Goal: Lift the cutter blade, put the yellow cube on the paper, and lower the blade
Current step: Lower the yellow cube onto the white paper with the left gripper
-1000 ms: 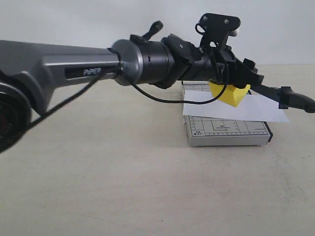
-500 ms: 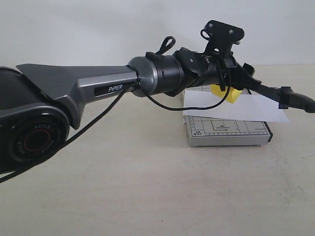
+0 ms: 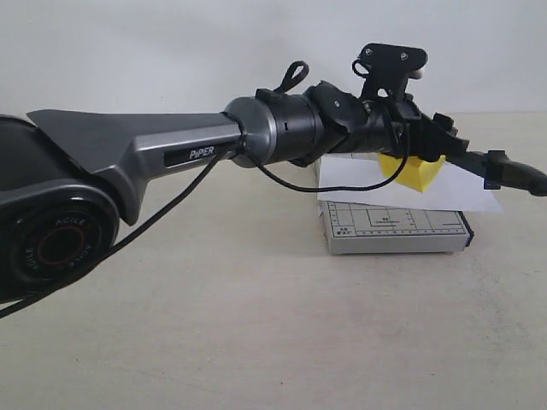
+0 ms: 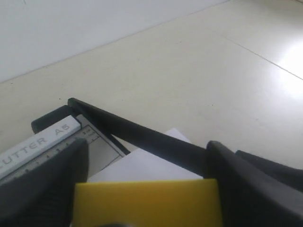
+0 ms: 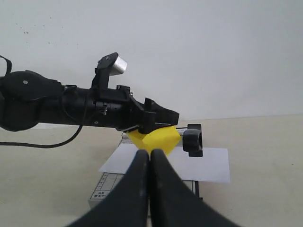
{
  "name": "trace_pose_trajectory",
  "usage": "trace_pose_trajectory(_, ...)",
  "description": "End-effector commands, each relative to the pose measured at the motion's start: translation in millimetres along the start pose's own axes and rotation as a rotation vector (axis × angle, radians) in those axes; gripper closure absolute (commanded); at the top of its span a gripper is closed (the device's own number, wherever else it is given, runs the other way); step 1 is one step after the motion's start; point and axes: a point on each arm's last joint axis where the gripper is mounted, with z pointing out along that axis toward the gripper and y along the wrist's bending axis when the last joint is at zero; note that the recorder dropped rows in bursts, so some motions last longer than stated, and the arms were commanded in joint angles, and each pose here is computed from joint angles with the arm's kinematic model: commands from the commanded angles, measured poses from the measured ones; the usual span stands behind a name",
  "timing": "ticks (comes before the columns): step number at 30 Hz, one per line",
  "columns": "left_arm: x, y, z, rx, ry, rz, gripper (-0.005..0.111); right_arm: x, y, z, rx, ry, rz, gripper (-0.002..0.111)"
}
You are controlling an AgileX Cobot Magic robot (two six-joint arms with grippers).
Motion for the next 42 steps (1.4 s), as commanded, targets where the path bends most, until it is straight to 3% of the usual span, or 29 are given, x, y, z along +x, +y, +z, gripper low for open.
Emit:
trace_pose_trajectory(1, -35.9, -20.1, -28.3, 0.110, 0.039, 0.023, 0.102, -4.6, -1.2, -0.6, 0.011, -0.050, 0.081, 0.109)
trace_pose_trajectory(4, -53.0, -31.3, -58.7, 0.135, 0.209, 0.027, 0.102, -7.9, -2.3, -0.9, 0.021, -0.087, 0.109, 0.109)
trace_pose_trajectory(7, -61.7, -26.1, -80.1, -0.042, 0.328, 0.071, 0.102, -11.0, -3.4, -1.2, 0.030, -0.122, 0.124, 0.109)
trace_pose_trajectory(11, -68.3, -15.1, -80.3, -0.229, 0.256, 0.075, 0.102, -10.8, -3.4, -1.2, 0.030, -0.120, 0.122, 0.109)
trace_pose_trajectory(15, -63.3, -14.3, -64.8, -0.212, 0.175, 0.063, 0.102, -8.3, -2.5, -0.9, 0.022, -0.091, 0.122, 0.109)
trace_pose_trajectory(27, -31.9, -3.1, -3.1, -0.232, 0.200, 0.052, 0.102, -4.3, -1.1, -0.6, 0.009, -0.046, 0.127, 0.109)
trace_pose_trajectory(34, -6.7, 4.2, 13.8, -0.230, 0.279, 0.058, 0.102, -3.7, -0.9, -0.6, 0.007, -0.040, 0.129, 0.109)
trace_pose_trajectory(42, -11.3, 11.1, 14.9, -0.216, 0.229, 0.038, 0.102, -3.1, -0.6, -0.6, 0.005, -0.033, 0.136, 0.109)
